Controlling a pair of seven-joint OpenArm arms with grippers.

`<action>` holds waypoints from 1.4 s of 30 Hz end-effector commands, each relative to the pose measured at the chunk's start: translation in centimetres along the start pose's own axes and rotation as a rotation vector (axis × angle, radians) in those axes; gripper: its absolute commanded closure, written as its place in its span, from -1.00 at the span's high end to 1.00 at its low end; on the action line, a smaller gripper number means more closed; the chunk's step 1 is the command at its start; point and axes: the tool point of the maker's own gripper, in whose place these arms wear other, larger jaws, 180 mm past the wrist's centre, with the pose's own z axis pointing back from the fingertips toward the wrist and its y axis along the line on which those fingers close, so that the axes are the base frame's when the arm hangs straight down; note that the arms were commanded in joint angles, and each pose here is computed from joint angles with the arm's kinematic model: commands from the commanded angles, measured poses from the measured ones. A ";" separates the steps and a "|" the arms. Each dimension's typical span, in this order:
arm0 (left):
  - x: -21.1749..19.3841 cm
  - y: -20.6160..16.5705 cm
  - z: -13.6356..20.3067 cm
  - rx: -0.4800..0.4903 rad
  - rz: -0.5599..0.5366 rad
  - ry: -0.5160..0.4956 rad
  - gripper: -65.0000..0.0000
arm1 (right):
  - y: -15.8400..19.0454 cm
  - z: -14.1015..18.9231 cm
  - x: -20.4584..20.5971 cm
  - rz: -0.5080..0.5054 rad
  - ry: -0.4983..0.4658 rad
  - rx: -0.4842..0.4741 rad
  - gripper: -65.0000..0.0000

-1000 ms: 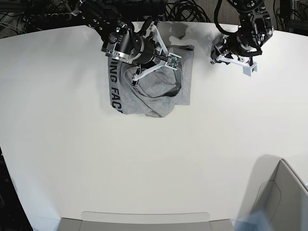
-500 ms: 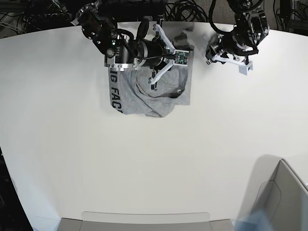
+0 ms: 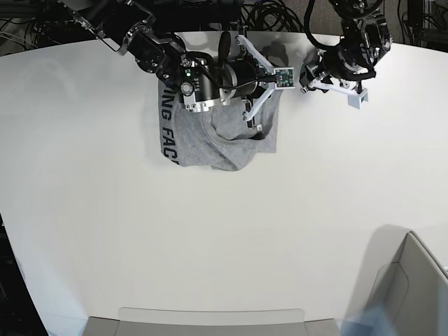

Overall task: Fold the T-shirt properly
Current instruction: 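Drag the pinched fabric with the right gripper to flatten the folded shirt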

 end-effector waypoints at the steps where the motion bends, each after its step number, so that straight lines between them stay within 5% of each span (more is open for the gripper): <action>1: 0.2 -0.5 0.3 -0.016 0.005 -0.014 -0.69 | -0.7 0.0 1.2 0.015 -0.036 -0.003 -1.00; 8: 0.2 -0.4 0.3 -0.013 0.009 -0.014 -0.69 | -1.1 -1.2 0.9 0.002 -0.010 0.020 -0.99; 11: 0.2 -0.3 0.3 -0.013 0.010 -0.015 -0.69 | -1.4 -0.7 1.0 0.016 -0.013 0.002 -0.70; 16: 0.3 -0.2 0.3 -0.010 0.011 -0.017 -0.69 | -3.7 2.6 3.0 0.038 -0.091 -0.114 -0.29; 20: 0.3 -0.3 0.3 -0.011 0.010 -0.019 -0.69 | -7.0 5.8 4.4 0.046 -0.143 -0.238 -0.27; 28: 0.5 -0.4 0.3 -0.013 0.006 -0.022 -0.69 | -13.9 10.3 -2.7 -0.206 -0.080 -0.437 -0.27; 42: 0.5 -0.4 0.4 -0.012 0.003 -0.017 -0.69 | -12.6 3.7 -8.6 -0.324 0.111 -0.240 -0.27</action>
